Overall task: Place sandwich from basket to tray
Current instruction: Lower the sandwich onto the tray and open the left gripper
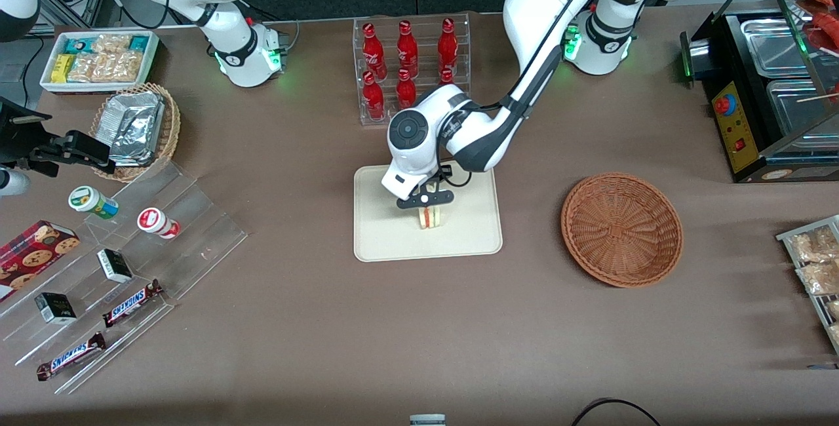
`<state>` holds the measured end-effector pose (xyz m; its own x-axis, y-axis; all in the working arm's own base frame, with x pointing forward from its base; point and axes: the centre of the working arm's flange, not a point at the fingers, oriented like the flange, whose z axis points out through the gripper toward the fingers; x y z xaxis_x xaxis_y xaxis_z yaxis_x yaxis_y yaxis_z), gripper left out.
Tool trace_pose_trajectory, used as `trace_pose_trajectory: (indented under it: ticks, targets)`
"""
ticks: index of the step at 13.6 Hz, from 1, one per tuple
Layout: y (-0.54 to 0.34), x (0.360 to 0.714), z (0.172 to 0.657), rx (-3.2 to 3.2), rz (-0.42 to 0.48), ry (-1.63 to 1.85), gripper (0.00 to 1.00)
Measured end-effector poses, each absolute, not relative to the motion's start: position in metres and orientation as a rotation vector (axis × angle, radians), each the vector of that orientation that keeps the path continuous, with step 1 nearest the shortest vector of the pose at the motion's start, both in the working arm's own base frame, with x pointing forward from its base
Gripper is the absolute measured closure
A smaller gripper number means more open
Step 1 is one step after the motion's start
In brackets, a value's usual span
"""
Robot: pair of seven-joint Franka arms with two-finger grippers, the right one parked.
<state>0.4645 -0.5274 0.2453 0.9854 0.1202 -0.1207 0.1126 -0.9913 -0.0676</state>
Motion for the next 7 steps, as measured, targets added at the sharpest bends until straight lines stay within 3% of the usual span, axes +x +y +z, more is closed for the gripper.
trace_pose_trajectory:
  ticks: [2, 7]
  targets:
    - [-0.528, 0.465, 0.241, -3.07, 0.194, -0.179, 0.7]
    - [-0.53, 0.472, 0.26, -3.084, 0.171, -0.193, 0.19]
